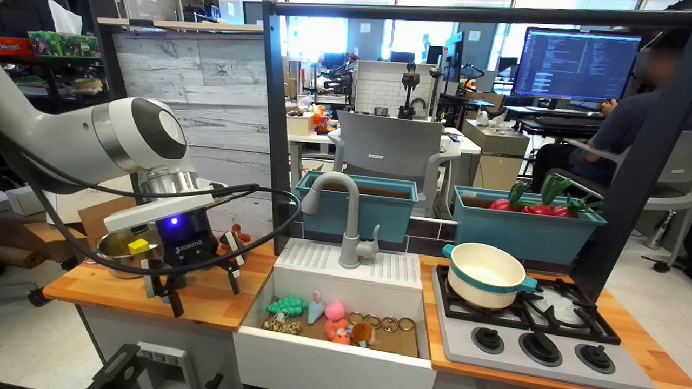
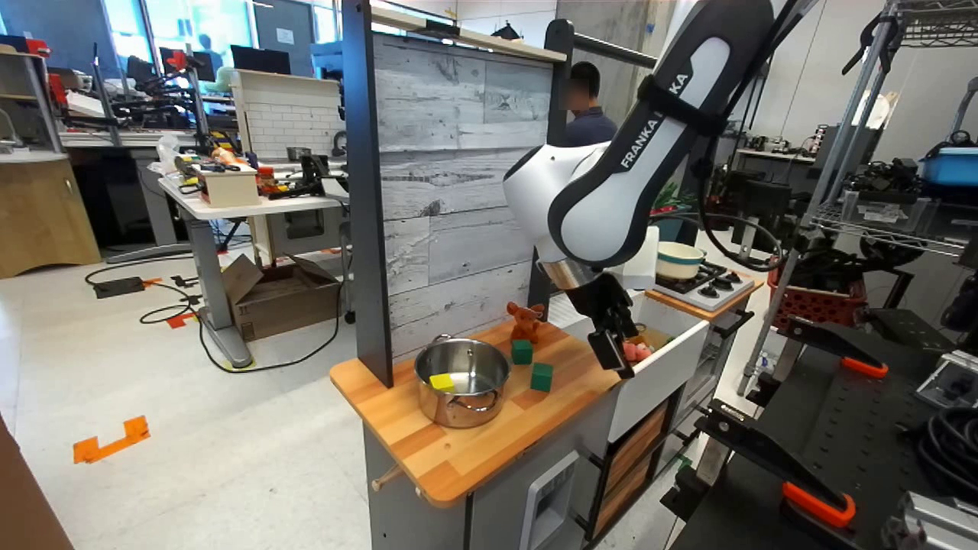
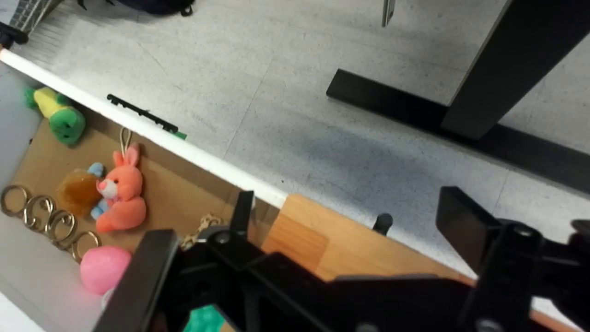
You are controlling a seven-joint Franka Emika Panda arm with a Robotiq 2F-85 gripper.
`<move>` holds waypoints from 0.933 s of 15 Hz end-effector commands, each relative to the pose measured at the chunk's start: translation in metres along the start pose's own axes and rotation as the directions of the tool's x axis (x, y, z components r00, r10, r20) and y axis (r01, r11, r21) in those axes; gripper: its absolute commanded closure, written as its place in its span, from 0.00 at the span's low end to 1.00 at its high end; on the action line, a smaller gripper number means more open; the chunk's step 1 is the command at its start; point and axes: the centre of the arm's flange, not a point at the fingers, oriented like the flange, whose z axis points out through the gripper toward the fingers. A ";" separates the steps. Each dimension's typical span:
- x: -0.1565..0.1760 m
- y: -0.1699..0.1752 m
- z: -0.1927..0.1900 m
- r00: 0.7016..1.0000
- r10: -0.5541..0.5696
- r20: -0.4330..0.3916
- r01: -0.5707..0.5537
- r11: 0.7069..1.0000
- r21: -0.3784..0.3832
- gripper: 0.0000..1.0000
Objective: Pick up the green block at the front of the counter and put it in the sink
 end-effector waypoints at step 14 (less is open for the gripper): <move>-0.031 -0.031 -0.036 0.880 -0.291 -0.376 0.336 0.940 0.058 0.00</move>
